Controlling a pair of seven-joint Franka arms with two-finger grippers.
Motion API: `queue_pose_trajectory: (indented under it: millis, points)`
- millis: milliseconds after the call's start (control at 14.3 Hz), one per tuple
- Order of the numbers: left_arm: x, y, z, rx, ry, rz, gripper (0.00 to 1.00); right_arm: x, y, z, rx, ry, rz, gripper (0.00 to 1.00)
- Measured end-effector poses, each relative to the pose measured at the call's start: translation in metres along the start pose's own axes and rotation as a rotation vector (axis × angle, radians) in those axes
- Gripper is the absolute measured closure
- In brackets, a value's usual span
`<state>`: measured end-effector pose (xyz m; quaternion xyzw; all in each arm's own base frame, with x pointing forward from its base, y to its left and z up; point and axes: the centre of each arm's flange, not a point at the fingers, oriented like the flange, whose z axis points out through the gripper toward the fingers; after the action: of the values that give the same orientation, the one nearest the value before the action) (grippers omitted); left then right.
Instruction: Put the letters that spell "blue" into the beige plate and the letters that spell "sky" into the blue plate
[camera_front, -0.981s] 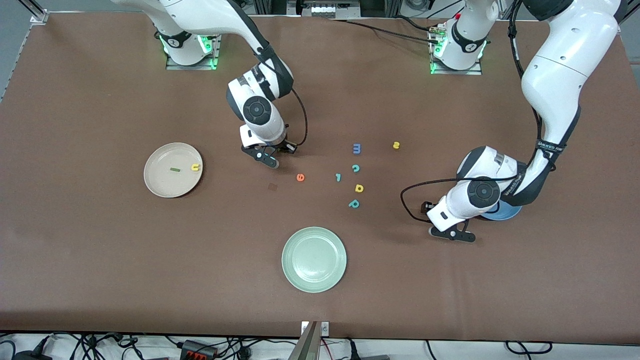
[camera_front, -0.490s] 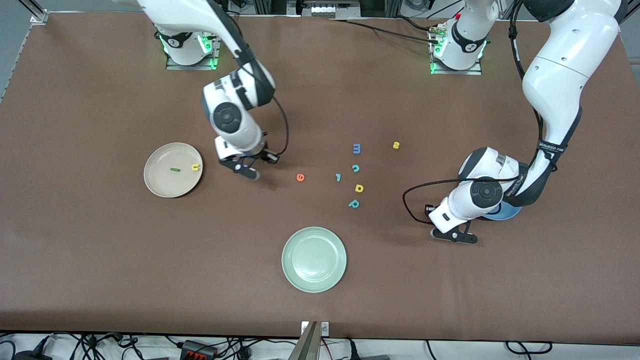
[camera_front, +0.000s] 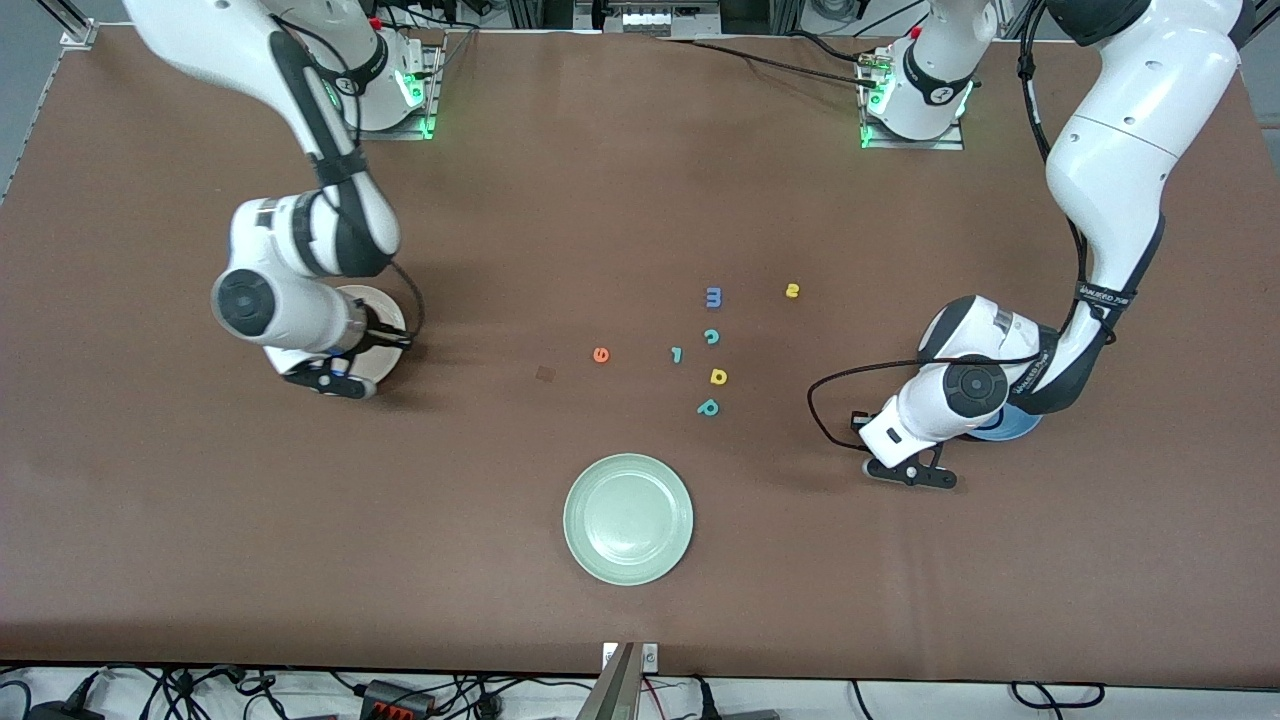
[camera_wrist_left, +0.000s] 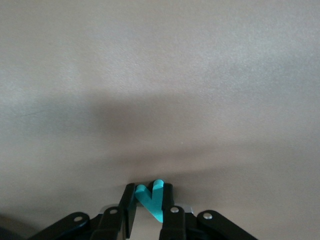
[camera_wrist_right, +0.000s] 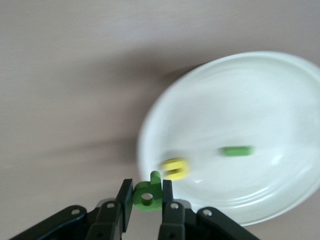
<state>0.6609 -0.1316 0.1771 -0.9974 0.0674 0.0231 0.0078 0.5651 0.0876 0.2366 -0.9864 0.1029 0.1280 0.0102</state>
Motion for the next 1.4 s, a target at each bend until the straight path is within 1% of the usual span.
queue_pose_trajectory:
  millis: [140, 350, 490, 560, 700, 771, 841, 911, 981, 1121, 1191, 1331, 1401]
  points:
    - [0.007, -0.007, -0.015, 0.01, 0.019, -0.012, 0.75, 0.008, 0.046, 0.008, 0.012, -0.031, -0.04, 0.73]
    - [0.007, -0.03, -0.059, 0.08, -0.009, -0.037, 0.75, 0.006, 0.078, 0.022, 0.021, -0.064, -0.063, 0.73]
    - [-0.003, -0.062, -0.081, 0.131, -0.077, -0.013, 0.75, 0.003, 0.078, 0.028, 0.019, -0.076, -0.065, 0.57]
    - [-0.009, -0.084, -0.084, 0.143, -0.12, 0.021, 0.75, 0.003, 0.077, 0.028, 0.019, -0.078, -0.067, 0.46]
    - [-0.027, -0.134, -0.07, 0.131, -0.199, 0.065, 0.75, 0.003, 0.072, 0.025, 0.02, -0.075, -0.076, 0.28]
    - [-0.04, -0.154, -0.056, 0.114, -0.234, 0.068, 0.75, 0.005, 0.063, 0.02, 0.021, -0.065, -0.089, 0.17]
    - [-0.054, -0.164, -0.043, 0.094, -0.266, 0.069, 0.75, 0.006, 0.048, 0.013, 0.022, -0.048, -0.108, 0.07]
    - [-0.064, -0.168, -0.035, 0.073, -0.287, 0.07, 0.75, 0.006, 0.026, 0.004, 0.021, -0.028, -0.129, 0.0]
    - [-0.07, -0.166, -0.033, 0.052, -0.293, 0.076, 0.69, 0.004, -0.003, -0.006, 0.018, -0.005, -0.145, 0.0]
    - [-0.074, -0.153, -0.047, 0.017, -0.282, 0.098, 0.53, -0.007, -0.069, -0.024, 0.011, 0.043, -0.177, 0.0]
    - [-0.074, -0.143, -0.056, 0.009, -0.28, 0.114, 0.42, -0.014, -0.1, -0.03, 0.01, 0.064, -0.201, 0.0]
    - [-0.078, -0.115, -0.072, 0.009, -0.295, 0.129, 0.25, -0.024, -0.152, -0.028, 0.008, 0.084, -0.259, 0.0]
    - [-0.082, -0.093, -0.08, 0.007, -0.3, 0.112, 0.14, -0.025, -0.173, -0.022, 0.001, 0.089, -0.286, 0.0]
